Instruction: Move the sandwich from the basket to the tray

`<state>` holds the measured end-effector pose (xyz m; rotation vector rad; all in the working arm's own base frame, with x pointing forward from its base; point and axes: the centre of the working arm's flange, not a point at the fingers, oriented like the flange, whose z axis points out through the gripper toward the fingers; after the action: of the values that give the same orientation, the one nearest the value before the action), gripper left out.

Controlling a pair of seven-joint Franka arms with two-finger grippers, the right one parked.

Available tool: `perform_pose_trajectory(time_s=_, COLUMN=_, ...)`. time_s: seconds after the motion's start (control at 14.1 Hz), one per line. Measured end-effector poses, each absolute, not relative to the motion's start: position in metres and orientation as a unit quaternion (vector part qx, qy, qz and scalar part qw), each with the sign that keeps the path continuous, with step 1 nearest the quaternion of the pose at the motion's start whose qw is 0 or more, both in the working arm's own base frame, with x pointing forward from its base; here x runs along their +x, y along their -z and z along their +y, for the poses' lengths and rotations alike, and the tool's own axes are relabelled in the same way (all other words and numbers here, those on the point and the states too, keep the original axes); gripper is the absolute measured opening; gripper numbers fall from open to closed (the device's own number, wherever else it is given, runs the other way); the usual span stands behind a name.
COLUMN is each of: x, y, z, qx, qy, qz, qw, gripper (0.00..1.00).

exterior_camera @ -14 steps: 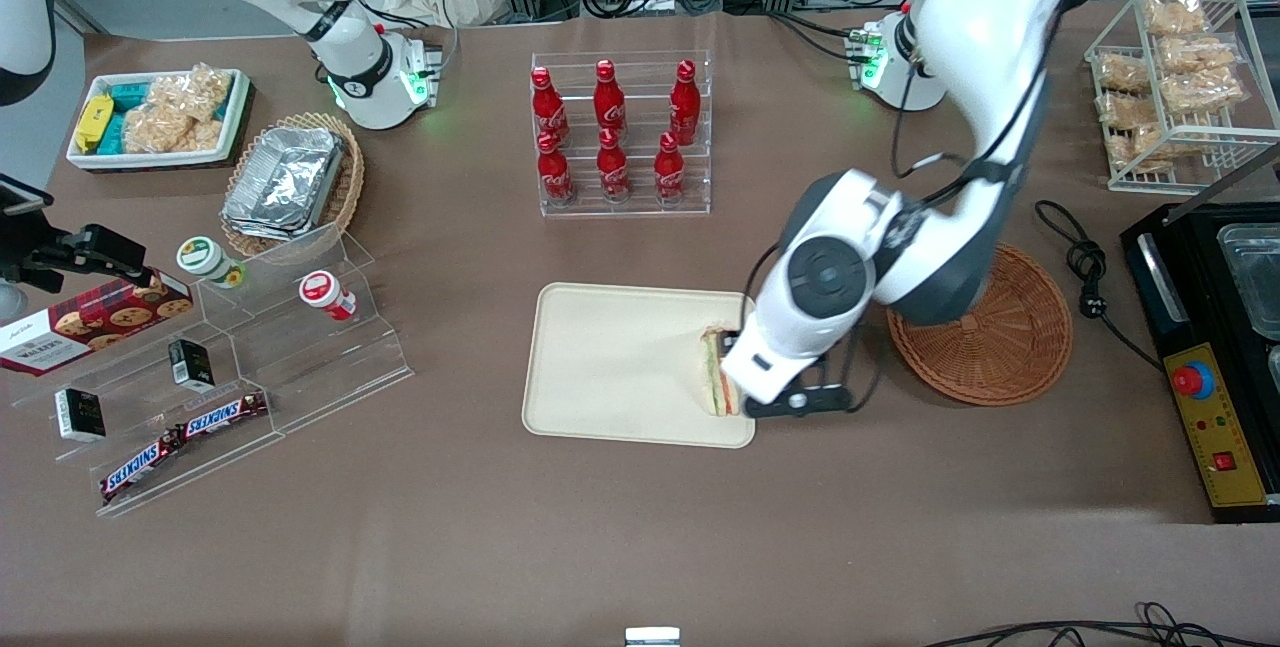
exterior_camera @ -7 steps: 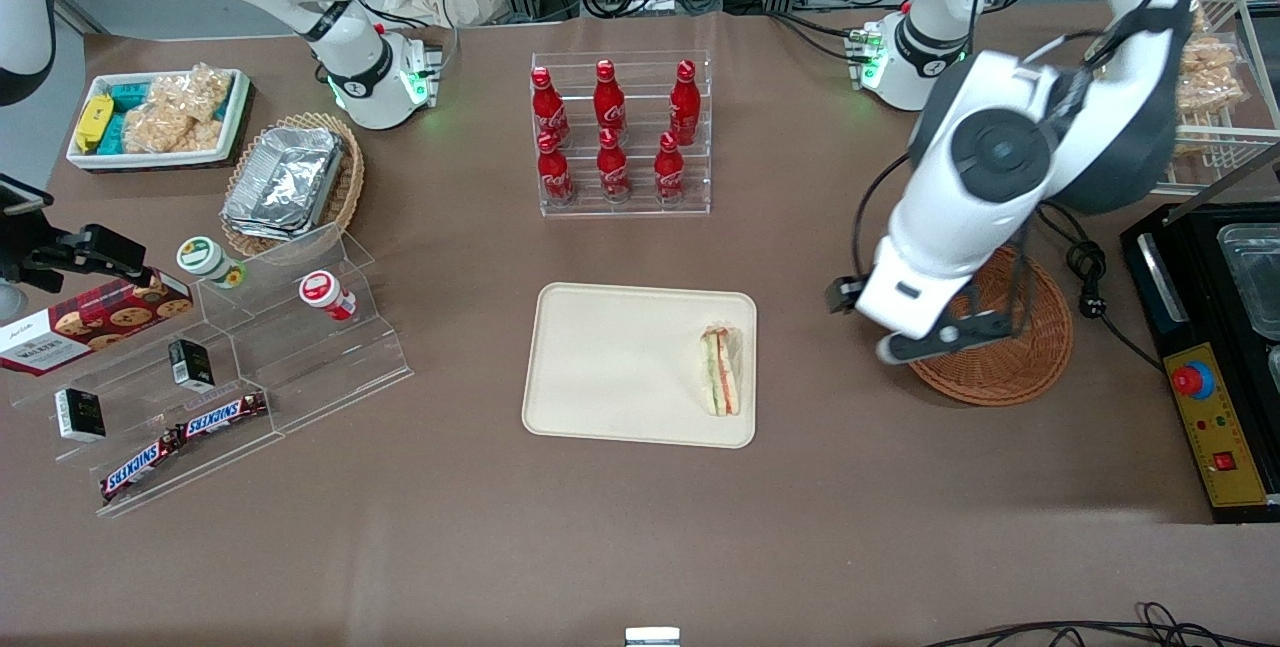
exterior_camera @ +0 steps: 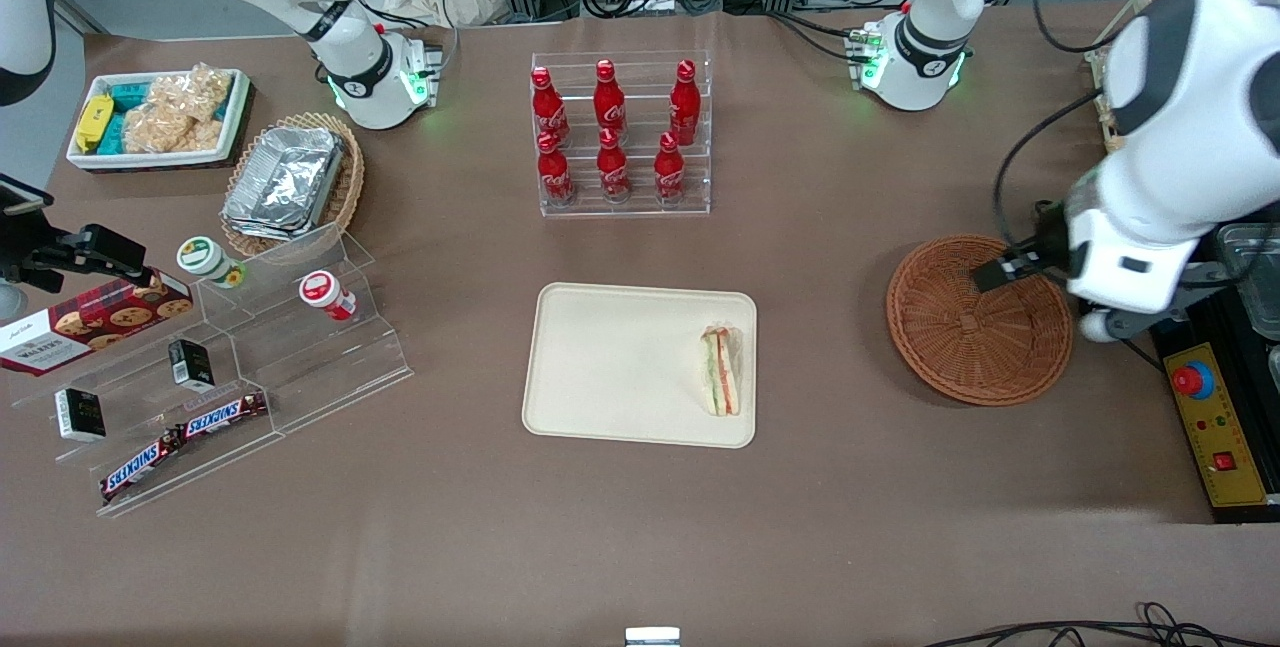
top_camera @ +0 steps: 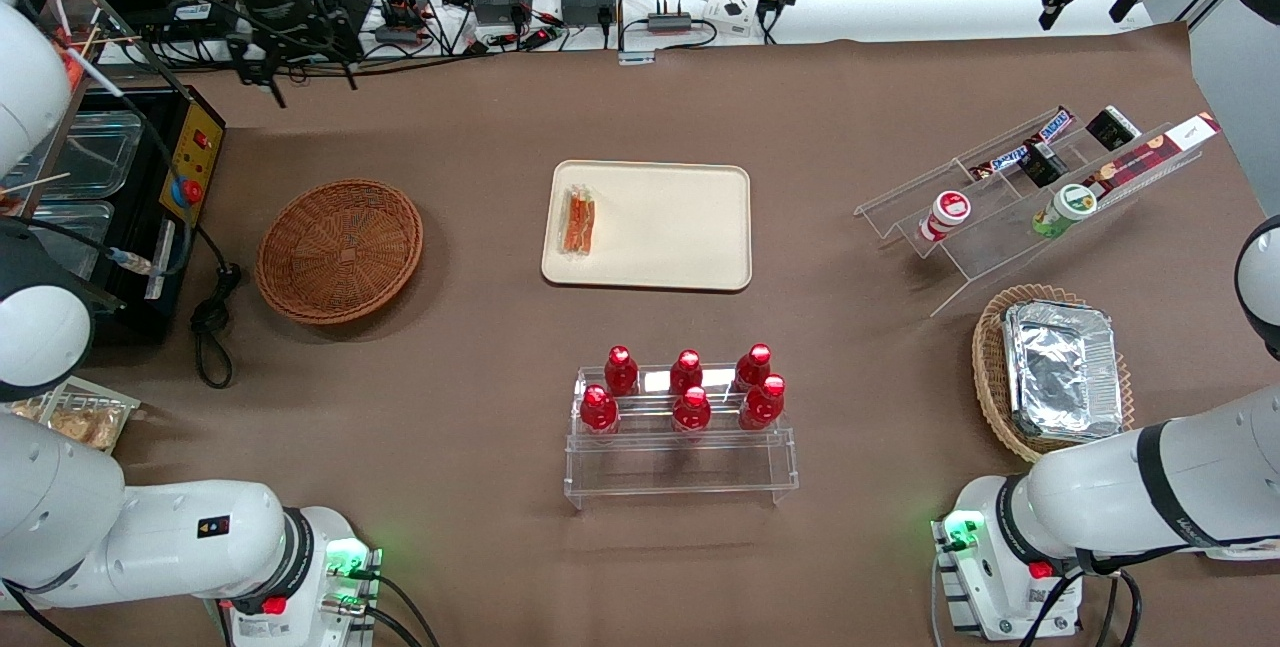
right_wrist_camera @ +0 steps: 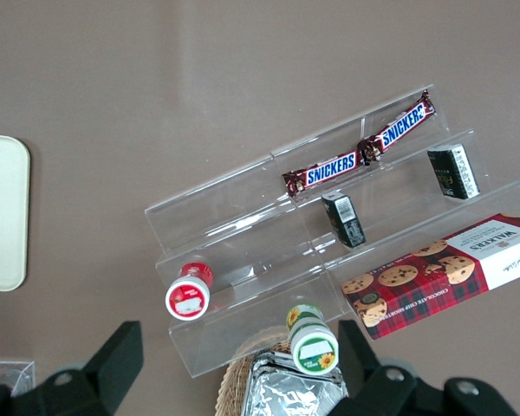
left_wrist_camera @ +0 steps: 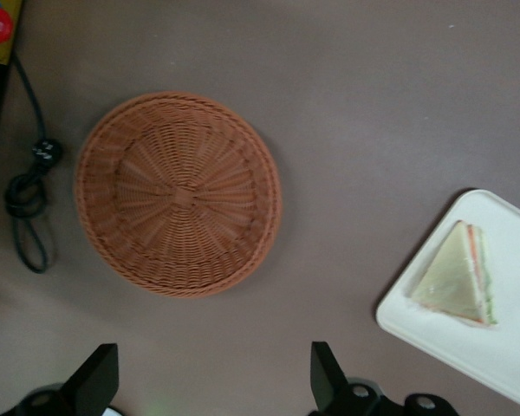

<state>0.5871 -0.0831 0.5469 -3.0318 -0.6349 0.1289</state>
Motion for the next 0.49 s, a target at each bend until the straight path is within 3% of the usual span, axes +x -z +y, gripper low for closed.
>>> perform_pose_trajectory(time_s=0.49, x=0.586, y=-0.556, z=-0.017, qx=-0.996, qy=-0.049, qz=-0.076, qw=0.013, gripper=1.0)
